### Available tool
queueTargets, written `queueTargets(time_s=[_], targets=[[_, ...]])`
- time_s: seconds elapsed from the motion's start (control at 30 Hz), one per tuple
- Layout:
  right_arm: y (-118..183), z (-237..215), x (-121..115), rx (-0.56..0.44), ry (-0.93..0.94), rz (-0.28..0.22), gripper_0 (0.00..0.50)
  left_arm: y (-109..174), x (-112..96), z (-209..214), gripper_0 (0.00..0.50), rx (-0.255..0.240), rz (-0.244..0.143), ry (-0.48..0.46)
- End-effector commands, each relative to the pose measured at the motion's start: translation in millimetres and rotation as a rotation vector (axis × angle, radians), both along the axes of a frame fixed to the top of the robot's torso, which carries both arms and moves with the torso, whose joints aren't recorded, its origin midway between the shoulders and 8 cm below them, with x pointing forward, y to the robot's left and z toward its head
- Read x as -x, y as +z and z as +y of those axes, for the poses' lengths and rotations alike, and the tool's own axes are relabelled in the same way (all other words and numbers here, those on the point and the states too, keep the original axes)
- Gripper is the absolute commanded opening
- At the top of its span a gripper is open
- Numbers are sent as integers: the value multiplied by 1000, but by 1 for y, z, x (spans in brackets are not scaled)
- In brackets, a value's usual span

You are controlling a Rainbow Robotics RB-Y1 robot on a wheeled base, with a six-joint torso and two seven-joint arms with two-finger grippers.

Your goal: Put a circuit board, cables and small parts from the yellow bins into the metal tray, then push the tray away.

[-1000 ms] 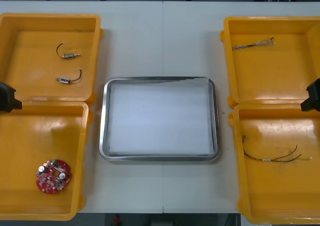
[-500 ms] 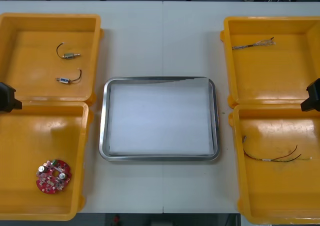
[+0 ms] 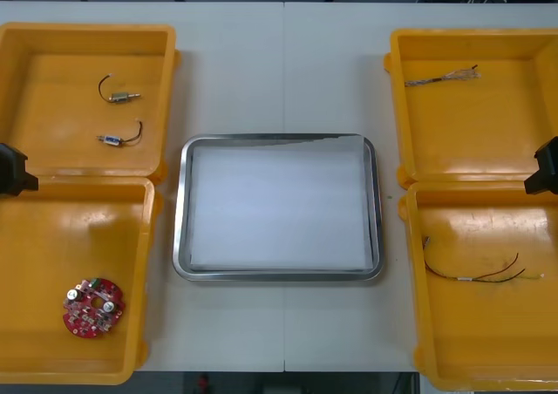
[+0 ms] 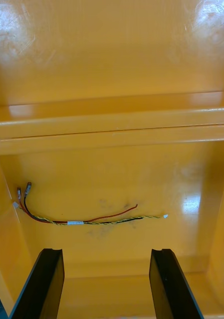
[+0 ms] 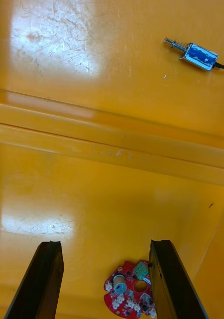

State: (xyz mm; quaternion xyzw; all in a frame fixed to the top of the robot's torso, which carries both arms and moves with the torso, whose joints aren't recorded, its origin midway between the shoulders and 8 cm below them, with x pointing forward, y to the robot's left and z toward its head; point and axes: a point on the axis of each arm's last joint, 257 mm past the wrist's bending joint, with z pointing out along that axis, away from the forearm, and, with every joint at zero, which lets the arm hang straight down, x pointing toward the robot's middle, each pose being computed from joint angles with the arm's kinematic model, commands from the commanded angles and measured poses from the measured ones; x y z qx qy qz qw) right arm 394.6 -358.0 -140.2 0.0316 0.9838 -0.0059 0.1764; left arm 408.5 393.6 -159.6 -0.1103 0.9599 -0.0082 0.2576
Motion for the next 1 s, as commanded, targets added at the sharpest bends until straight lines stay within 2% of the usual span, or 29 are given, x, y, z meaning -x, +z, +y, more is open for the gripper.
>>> queueTargets(time_s=[0.03,1.0], targets=[[13,-10,0,17,-39,-34,500,15,-6,5,500,-51,-29,-57],[13,-10,0,17,-39,-34,500,15,-6,5,500,-51,-29,-57]])
